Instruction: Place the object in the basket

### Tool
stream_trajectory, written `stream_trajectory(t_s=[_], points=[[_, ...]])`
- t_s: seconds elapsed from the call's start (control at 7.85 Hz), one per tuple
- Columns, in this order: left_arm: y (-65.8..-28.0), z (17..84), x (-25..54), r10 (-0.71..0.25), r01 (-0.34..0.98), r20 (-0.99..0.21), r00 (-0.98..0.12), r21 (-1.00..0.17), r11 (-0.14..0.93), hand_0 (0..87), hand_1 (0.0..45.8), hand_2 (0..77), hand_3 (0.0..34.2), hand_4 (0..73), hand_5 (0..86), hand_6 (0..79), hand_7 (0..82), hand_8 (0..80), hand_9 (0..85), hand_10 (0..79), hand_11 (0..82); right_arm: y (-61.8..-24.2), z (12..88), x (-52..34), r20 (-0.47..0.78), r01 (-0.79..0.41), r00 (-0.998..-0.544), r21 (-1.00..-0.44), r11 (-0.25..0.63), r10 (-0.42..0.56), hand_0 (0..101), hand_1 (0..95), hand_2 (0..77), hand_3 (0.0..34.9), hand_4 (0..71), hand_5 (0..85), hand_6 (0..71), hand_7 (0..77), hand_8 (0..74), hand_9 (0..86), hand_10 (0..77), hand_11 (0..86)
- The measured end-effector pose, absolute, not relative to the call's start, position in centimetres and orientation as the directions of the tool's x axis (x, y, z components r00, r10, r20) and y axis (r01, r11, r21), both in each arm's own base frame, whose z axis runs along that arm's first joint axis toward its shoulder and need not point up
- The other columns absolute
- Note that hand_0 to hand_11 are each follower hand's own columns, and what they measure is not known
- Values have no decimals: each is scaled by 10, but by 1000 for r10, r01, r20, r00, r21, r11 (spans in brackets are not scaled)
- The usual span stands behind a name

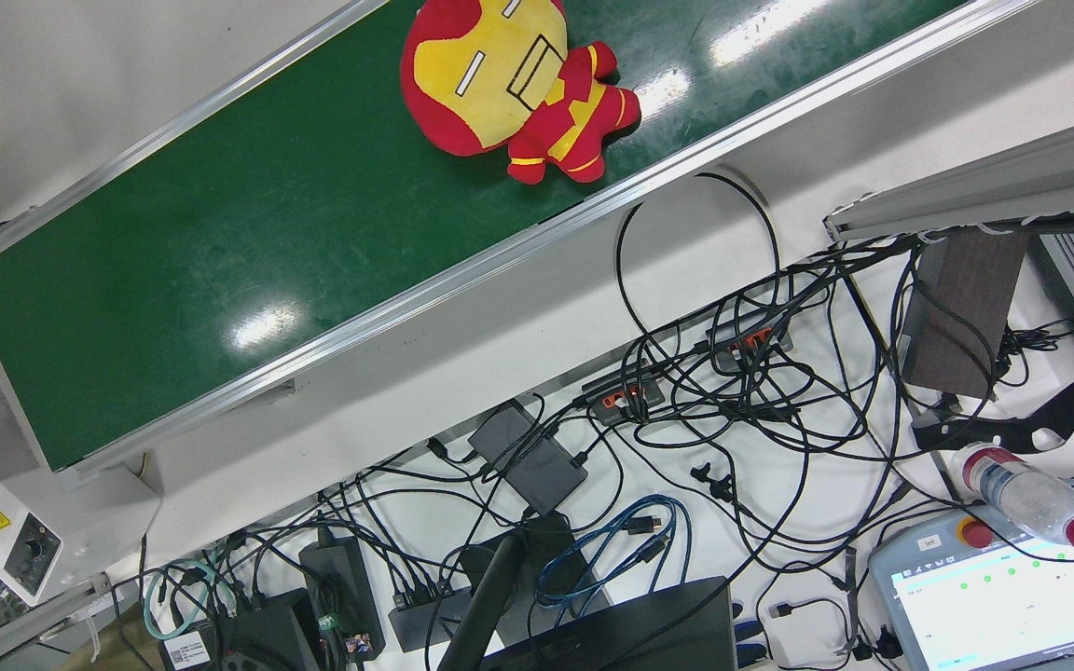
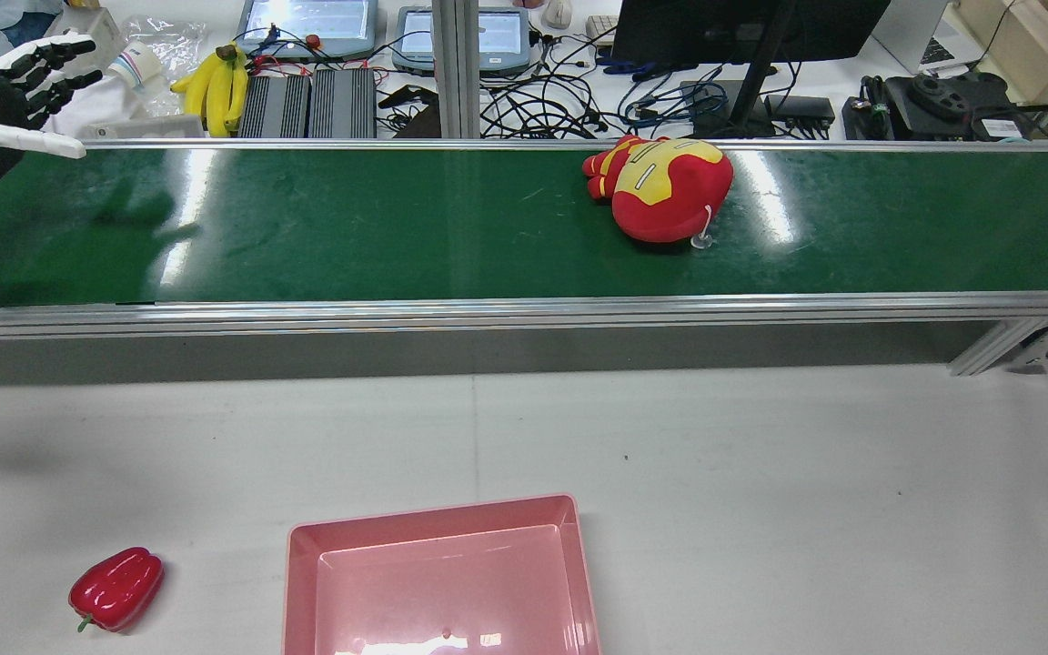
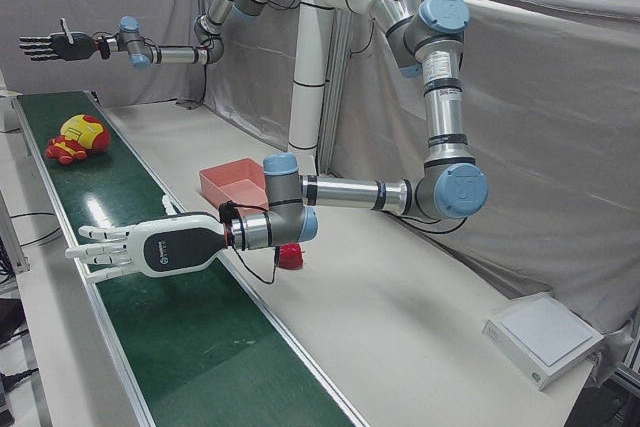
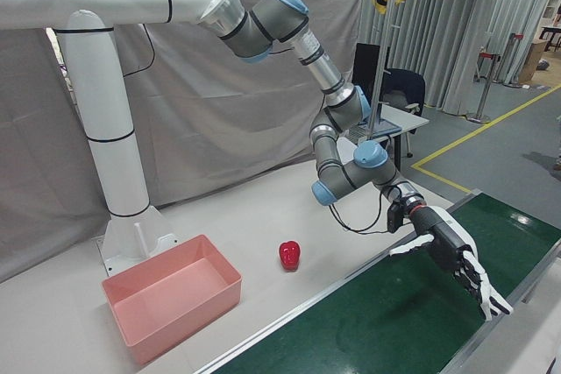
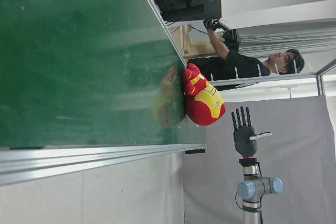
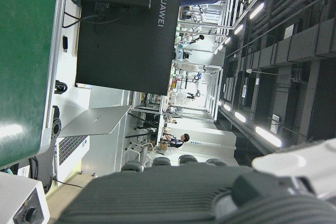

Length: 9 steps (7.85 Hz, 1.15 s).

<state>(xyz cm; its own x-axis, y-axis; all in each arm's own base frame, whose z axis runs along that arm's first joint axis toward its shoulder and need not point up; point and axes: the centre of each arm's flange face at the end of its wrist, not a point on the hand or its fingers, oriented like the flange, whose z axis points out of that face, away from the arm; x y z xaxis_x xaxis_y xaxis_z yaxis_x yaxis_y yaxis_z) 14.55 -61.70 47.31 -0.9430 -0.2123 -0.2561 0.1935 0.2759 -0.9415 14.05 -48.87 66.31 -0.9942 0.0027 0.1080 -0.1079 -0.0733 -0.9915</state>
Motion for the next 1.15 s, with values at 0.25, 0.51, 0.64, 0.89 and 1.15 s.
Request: stream_trajectory(t_s=[0.25,0.51,0.64,0.89,1.15], points=[[-618,472,145,-211,192,-255,-944,-941,278,606,185,5,1,87,202,33,22,87,136,0,11,-489,663,141,108,-108,-994,-991,-73,3,1,0,5,0,0,0,0,5,0,0,0,0],[-618,471,144,-210,191,-254,-944,-941,278,608,185,5,0,87,202,33,22,87,136,0,11,-489,663,140,108,-108,-994,-992,-72,3,0,0,5,0,0,0,0,5,0,0,0,0],[-618,471,144,-209,191,-253,-944,-941,278,608,185,5,0,87,202,33,27,82,142,0,11,-489,663,140,108,-108,-994,-991,-73,3,0,0,11,0,0,0,0,5,0,0,0,0],[-618,470,144,-210,188,-250,-945,-942,279,612,185,5,1,87,202,33,27,87,136,0,11,-489,663,140,108,-108,-994,-991,-73,3,1,0,5,0,0,0,0,5,0,0,0,0],[-617,470,143,-210,188,-251,-945,-942,278,613,185,5,0,87,202,33,22,76,136,0,11,-489,663,140,108,-108,-994,-991,-73,4,1,0,5,0,0,0,0,5,0,0,0,0]])
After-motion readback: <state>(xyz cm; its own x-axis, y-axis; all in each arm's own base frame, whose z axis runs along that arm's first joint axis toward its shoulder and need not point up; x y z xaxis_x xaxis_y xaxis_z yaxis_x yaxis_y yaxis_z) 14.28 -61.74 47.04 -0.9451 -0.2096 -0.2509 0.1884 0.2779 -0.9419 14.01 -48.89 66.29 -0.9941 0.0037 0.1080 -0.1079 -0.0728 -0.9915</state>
